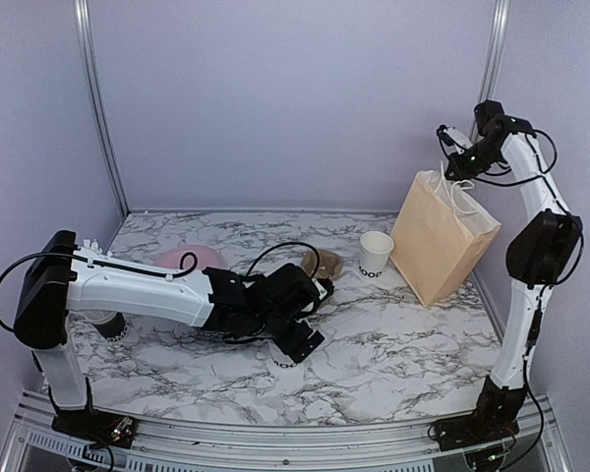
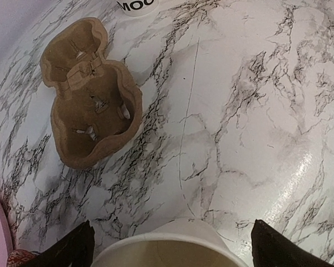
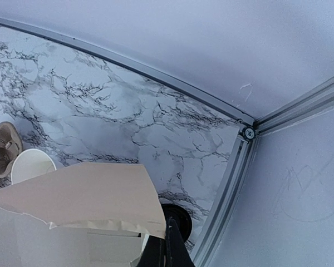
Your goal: Pack the takeout coffee
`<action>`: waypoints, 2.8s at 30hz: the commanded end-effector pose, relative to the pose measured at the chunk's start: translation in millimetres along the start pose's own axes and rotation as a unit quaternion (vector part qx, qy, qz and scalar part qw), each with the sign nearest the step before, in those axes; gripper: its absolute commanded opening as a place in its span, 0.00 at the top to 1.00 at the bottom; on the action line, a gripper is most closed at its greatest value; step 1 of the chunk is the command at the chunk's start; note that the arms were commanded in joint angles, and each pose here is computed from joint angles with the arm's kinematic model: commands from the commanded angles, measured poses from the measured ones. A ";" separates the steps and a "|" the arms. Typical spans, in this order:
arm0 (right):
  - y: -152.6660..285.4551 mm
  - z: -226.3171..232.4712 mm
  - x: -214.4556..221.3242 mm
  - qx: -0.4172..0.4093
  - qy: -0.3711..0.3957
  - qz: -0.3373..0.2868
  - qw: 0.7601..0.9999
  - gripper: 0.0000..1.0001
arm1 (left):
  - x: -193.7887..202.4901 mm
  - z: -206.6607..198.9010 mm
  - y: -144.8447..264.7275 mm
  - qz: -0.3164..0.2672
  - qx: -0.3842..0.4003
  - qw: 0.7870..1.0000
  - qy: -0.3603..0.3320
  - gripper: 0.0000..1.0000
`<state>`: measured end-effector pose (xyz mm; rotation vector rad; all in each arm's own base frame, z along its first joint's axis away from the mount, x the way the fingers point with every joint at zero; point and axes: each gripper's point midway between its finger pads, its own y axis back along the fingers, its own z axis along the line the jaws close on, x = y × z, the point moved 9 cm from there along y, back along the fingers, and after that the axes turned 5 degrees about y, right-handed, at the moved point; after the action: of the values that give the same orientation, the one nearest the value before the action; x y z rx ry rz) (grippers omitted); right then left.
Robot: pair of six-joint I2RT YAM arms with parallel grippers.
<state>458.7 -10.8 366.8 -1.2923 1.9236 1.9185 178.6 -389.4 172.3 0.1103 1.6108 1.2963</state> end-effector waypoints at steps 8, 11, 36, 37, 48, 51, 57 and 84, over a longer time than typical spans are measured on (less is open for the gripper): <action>-18.3 13.7 -29.5 -0.056 -0.037 -0.142 0.988 1.00 | 0.1 -5.5 -1.2 0.025 -0.008 1.000 -0.009 0.01; -32.4 9.5 -31.8 -0.053 -0.057 -0.144 0.986 1.00 | -1.6 -7.1 -0.9 0.026 -0.008 1.000 -0.010 0.01; -31.5 9.0 -39.1 -0.086 -0.104 -0.199 0.971 0.60 | 4.9 -15.1 -3.0 0.036 -0.008 0.999 -0.019 0.01; -29.9 10.5 -37.6 -0.090 -0.102 -0.194 0.971 0.57 | 5.6 -15.5 -3.3 0.037 -0.008 0.999 -0.020 0.01; 10.3 18.5 -23.1 -0.013 -0.069 -0.202 0.977 0.39 | 4.9 -22.4 -6.0 0.038 -0.001 0.999 -0.032 0.01; 27.6 23.2 -18.8 0.001 -0.061 -0.202 0.977 0.37 | 6.8 -20.9 -1.4 0.035 -0.006 0.999 -0.031 0.01; 91.8 44.9 -4.9 0.023 -0.050 -0.199 0.978 0.35 | 2.0 -18.9 15.1 0.011 -0.014 0.999 -0.027 0.01; -1.9 88.5 130.7 0.051 0.008 -0.104 0.993 1.00 | -38.3 -7.1 83.1 -0.130 0.027 0.991 0.013 0.01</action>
<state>301.3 2.1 253.7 -1.2952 1.9065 1.8025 154.9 -391.1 243.3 -0.0347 1.6138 1.0988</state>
